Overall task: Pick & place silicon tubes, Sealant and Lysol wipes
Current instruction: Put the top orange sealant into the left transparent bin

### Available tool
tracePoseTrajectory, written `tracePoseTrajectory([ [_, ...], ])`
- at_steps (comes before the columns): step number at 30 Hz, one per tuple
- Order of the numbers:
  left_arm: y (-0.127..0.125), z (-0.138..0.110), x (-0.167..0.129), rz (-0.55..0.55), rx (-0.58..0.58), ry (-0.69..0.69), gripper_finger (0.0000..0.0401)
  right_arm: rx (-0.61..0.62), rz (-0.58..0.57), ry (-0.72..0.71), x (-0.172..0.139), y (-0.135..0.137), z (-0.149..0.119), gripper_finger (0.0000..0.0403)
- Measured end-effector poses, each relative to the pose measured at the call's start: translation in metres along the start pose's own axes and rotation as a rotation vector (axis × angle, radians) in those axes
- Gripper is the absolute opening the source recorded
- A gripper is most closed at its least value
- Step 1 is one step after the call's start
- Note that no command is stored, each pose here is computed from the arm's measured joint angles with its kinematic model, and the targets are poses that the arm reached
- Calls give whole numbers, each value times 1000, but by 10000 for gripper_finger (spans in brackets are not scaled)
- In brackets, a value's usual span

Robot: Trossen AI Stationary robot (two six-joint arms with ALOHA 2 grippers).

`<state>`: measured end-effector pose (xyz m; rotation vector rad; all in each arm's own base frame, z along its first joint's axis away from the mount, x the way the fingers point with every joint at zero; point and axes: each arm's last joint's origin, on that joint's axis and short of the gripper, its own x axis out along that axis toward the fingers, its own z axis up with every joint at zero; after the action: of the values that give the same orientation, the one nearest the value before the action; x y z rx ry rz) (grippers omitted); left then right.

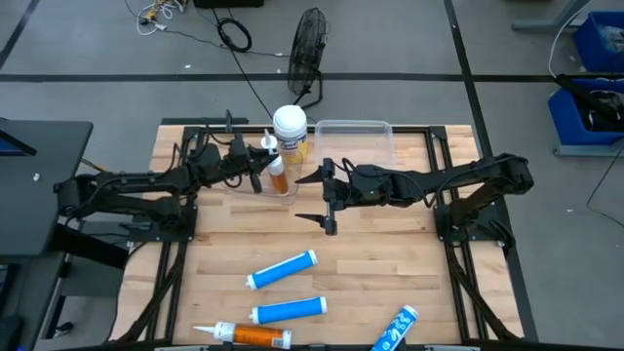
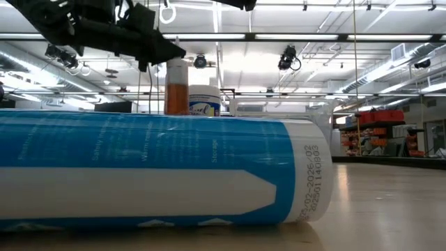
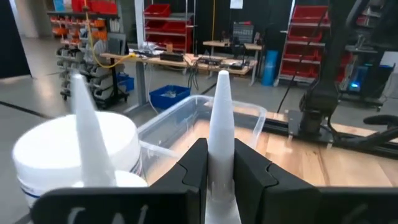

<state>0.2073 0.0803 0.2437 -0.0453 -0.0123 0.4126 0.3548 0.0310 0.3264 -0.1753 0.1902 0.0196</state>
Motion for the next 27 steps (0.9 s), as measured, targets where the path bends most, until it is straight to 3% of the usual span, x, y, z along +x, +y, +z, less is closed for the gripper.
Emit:
tracePoseTrajectory([
  [13, 0, -4, 3, -2, 5, 22, 53, -1, 1, 8, 0, 0, -1, 398],
  [19, 0, -8, 4, -2, 7, 43, 107, -1, 2, 11, 0, 0, -1, 398],
  [27, -1, -5, 4, -6, -1, 12, 118, -2, 2, 13, 0, 0, -1, 398],
])
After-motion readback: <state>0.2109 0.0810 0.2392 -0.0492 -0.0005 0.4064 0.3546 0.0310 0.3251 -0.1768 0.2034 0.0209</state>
